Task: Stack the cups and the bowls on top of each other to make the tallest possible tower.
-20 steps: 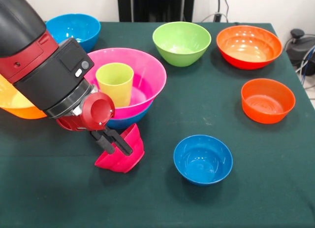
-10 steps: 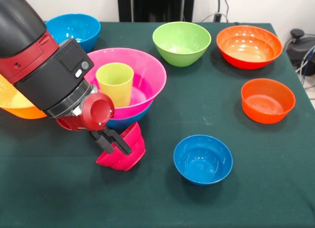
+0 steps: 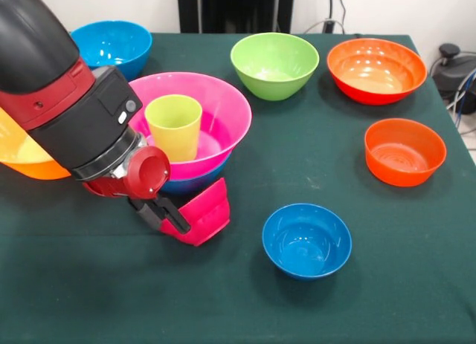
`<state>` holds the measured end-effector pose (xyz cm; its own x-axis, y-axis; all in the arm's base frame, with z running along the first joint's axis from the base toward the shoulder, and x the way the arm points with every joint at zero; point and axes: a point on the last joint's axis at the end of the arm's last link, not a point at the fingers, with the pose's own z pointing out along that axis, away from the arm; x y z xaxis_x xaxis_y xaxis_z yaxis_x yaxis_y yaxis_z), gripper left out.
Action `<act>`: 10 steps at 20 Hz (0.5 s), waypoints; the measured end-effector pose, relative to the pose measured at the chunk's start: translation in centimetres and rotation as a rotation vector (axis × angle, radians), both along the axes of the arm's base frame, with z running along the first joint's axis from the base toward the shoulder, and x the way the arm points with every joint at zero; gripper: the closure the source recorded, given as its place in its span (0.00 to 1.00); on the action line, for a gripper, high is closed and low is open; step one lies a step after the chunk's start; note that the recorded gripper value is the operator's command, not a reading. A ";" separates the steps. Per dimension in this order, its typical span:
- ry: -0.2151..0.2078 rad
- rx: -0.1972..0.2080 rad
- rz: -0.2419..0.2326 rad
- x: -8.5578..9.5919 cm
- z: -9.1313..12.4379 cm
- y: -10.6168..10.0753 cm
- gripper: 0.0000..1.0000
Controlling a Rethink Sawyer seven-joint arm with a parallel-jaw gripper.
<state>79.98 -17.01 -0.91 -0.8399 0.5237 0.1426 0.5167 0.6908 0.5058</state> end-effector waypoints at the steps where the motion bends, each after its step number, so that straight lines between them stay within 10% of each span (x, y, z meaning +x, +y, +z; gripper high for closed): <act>1: 0.003 -0.007 0.003 -0.1 -0.2 -0.1 0.00; 10: 0.015 -0.028 0.009 -0.6 -0.7 -0.5 0.00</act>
